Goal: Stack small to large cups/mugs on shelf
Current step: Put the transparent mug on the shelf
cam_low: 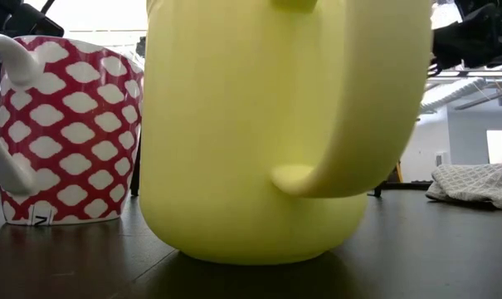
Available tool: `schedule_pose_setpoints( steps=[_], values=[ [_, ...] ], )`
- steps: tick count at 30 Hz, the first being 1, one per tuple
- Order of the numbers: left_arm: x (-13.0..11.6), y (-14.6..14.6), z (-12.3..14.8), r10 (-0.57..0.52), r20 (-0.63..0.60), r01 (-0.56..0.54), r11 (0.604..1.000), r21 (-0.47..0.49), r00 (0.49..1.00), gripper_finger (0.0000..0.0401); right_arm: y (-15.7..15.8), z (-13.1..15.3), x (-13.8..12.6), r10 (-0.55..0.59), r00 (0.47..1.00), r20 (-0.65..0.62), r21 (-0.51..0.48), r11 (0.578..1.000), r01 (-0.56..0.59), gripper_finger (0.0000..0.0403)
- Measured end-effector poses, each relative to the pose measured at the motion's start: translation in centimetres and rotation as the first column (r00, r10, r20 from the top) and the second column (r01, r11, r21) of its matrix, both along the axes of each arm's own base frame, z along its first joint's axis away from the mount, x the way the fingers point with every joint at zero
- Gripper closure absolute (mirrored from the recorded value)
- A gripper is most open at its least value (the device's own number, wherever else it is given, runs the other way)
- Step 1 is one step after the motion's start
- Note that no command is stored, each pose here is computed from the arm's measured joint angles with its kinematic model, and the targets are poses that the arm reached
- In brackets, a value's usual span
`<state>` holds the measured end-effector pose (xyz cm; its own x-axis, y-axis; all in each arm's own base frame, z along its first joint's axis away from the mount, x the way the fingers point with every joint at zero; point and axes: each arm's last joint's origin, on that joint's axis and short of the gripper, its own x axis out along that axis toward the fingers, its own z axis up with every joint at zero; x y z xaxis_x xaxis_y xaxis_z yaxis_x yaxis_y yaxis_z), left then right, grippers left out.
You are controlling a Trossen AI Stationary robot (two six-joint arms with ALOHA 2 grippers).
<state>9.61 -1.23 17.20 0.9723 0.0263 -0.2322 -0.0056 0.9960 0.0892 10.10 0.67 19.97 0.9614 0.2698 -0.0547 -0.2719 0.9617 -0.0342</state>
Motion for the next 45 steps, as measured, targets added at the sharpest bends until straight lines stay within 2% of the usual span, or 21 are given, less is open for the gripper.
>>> schedule_pose_setpoints(
  steps=[6,13,22,41,45],
  values=[
    [0.0,0.0,0.0,0.0,0.0,0.0,1.0,-0.001,1.0,0.0398,0.1,-0.7,0.1,0.002,1.0,-0.024,0.007,1.0,-0.001,0.0403],
    [0.0,0.0,0.0,0.001,0.0,-0.001,1.0,-0.003,1.0,0.0398,-0.2,-1.8,0.3,-0.103,0.994,-0.038,0.016,0.994,0.104,0.0403],
    [0.0,0.0,0.0,0.001,0.0,-0.001,1.0,-0.004,1.0,0.0398,-0.2,-3.3,0.6,-0.095,0.995,-0.007,0.012,0.995,0.095,0.0403],
    [0.0,0.0,0.0,0.001,0.0,-0.001,1.0,-0.004,1.0,0.0398,-0.2,-3.2,0.6,-0.094,0.995,0.015,0.026,0.995,0.094,0.0403],
    [0.0,0.0,0.1,0.009,0.013,-0.008,0.999,-0.04,1.0,0.0398,-0.2,-3.2,0.6,-0.094,0.996,0.01,0.033,0.995,0.094,0.0403]
  ],
)
